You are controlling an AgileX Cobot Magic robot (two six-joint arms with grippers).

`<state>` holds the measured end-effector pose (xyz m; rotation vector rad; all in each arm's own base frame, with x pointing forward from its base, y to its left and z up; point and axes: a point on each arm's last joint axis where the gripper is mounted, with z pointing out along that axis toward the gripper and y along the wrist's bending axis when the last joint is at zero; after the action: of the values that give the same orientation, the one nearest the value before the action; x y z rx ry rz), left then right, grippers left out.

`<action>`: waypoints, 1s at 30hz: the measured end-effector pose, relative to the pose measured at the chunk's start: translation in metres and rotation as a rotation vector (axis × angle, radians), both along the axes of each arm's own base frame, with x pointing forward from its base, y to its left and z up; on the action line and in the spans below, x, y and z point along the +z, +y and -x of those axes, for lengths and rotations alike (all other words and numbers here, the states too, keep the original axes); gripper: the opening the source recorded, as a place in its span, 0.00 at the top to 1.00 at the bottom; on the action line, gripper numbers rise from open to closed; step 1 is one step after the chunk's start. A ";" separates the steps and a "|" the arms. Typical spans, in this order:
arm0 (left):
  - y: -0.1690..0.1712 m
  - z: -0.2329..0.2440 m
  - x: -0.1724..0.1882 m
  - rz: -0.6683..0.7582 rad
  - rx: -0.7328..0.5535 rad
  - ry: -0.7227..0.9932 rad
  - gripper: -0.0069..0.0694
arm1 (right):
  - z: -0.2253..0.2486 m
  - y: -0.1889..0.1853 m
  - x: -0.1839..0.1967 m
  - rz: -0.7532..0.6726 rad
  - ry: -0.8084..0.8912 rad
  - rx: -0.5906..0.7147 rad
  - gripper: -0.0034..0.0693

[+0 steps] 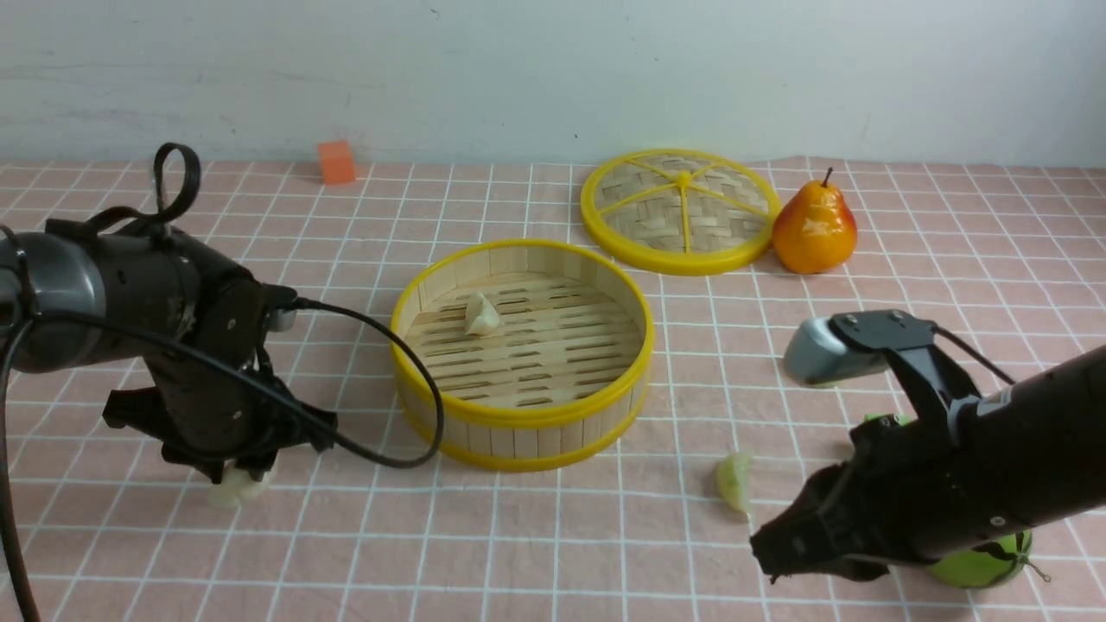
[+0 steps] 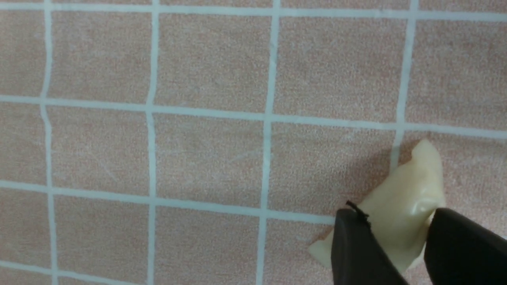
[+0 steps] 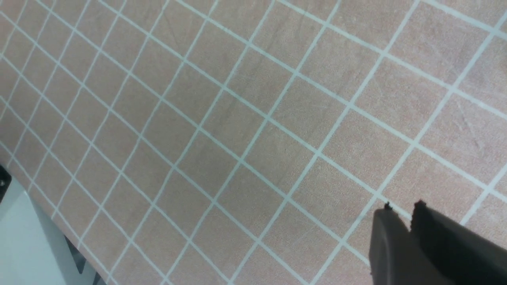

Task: Put the dumplings into the steamer on the table with the pink tablecloth.
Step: 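Reach for and grasp a dumpling on the table with the left gripper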

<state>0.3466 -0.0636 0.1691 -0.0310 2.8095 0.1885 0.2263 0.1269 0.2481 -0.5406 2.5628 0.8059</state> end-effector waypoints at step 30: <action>-0.003 -0.006 -0.006 0.052 0.045 -0.032 0.33 | 0.002 0.003 0.002 -0.029 -0.023 0.055 0.83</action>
<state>0.3523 -0.0665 0.1629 -0.1082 2.7828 0.1249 0.2248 0.1301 0.2503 -0.6101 2.5207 0.8494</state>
